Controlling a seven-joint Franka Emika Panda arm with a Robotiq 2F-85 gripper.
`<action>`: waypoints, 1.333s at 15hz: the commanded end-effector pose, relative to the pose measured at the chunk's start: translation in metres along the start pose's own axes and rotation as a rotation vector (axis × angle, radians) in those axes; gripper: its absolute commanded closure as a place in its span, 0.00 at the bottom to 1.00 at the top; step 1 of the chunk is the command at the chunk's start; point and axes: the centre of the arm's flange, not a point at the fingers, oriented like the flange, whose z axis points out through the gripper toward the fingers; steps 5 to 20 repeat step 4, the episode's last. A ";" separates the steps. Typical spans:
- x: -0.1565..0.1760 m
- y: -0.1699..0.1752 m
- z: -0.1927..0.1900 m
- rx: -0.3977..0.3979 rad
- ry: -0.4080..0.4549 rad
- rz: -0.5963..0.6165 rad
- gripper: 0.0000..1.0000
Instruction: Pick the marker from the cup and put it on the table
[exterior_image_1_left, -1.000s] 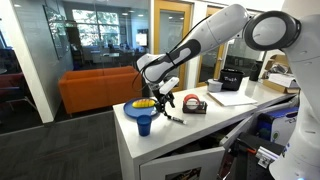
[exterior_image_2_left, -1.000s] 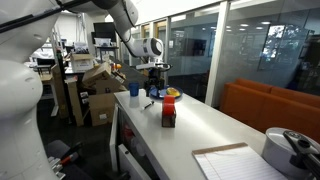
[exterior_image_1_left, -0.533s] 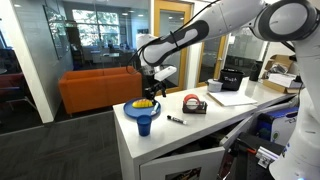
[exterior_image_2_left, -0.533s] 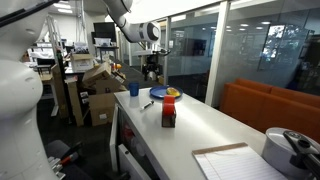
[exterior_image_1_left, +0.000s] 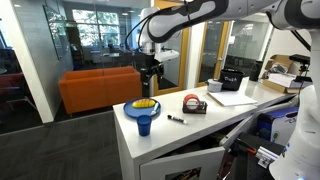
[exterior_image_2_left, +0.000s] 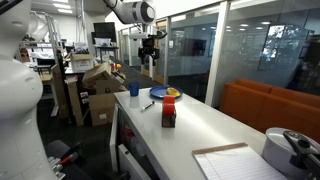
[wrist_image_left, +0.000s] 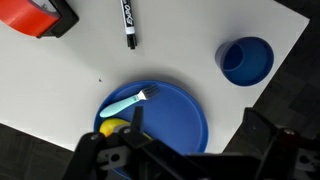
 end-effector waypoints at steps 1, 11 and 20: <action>-0.003 0.000 -0.005 0.003 0.007 0.000 0.00; -0.008 0.000 -0.009 0.004 0.010 -0.002 0.00; -0.008 0.000 -0.009 0.004 0.010 -0.002 0.00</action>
